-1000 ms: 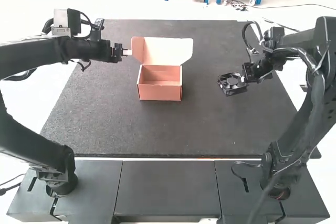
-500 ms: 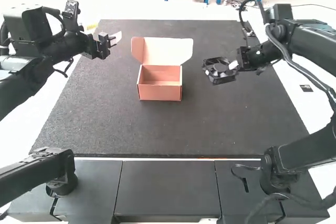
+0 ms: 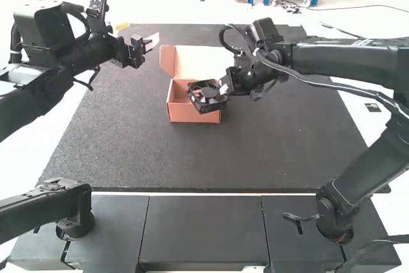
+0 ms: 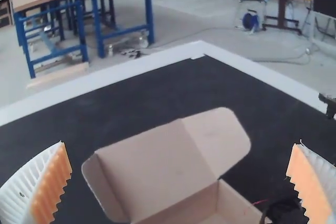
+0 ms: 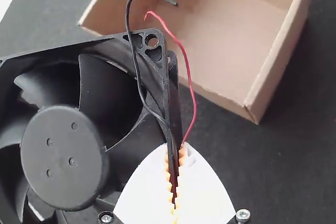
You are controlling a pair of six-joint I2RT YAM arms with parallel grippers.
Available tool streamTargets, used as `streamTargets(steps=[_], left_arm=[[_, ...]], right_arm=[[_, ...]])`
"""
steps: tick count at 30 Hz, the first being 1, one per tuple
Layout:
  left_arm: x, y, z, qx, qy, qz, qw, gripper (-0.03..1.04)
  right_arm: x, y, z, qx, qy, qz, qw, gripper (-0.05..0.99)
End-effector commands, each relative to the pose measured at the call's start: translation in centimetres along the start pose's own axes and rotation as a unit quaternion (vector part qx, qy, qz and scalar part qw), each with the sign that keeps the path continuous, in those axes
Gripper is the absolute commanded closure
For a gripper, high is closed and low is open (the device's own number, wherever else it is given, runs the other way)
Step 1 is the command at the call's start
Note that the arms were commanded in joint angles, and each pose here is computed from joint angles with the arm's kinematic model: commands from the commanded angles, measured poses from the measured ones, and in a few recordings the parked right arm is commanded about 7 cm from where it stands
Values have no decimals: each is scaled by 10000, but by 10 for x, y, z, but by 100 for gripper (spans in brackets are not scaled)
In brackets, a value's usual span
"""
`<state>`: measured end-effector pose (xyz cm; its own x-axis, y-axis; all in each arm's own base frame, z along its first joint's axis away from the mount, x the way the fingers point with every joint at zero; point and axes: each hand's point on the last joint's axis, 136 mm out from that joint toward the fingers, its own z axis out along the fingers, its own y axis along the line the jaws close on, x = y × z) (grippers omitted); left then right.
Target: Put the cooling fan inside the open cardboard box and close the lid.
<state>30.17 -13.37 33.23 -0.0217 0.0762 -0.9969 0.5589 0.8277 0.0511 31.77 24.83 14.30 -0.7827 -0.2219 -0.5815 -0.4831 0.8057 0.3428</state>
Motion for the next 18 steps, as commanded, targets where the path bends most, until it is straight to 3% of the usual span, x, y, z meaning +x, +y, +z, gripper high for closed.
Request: streamTargets(steps=[1,18], left_arm=[[-16,7,3,-173,-169,113,9996,4],[6,30,24,-572,124,23,9983,4]], right_arm=[[-33,2,2,55,-353,159,9992,96],[-78,-11,66,150,-557,72,9983,95]])
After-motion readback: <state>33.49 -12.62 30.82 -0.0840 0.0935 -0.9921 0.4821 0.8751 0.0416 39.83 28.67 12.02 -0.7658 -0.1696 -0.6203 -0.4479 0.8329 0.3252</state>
